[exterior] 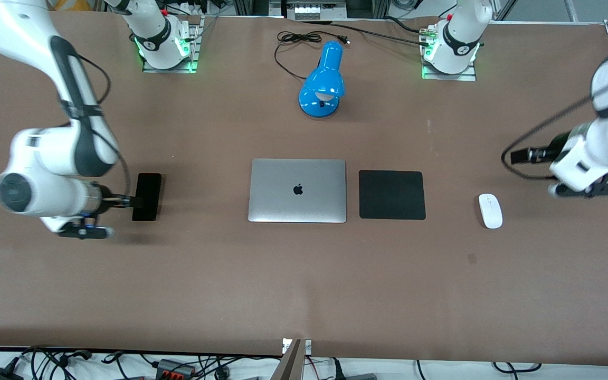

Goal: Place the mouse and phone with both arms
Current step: 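Move the right gripper to the phone while the left gripper nears the mouse, then grip the phone with the right gripper while the left gripper grips the mouse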

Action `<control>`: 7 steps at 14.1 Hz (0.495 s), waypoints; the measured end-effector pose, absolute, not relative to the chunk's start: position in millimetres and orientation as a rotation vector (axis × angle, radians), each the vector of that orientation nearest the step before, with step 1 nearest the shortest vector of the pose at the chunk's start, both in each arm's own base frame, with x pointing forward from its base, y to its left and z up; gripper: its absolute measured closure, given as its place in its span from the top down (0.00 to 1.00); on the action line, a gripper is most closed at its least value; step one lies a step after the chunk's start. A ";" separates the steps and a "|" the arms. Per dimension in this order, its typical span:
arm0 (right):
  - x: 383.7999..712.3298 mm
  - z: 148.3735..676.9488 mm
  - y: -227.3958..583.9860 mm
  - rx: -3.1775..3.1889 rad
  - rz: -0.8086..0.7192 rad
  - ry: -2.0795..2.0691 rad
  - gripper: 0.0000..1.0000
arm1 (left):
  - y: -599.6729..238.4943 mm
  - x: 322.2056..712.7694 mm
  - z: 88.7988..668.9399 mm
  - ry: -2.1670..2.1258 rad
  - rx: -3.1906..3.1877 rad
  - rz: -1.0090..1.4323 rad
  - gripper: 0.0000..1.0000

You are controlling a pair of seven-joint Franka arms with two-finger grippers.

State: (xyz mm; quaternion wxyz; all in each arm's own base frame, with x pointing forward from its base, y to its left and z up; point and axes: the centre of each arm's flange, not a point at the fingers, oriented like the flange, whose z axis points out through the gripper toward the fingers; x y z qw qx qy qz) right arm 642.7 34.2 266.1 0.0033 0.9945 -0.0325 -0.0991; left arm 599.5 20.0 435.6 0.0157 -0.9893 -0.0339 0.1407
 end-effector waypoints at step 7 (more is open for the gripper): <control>604.0 207.6 27.0 3.116 -0.293 -0.125 1.00 | 59.1 614.5 294.8 -0.075 -3.123 0.185 1.00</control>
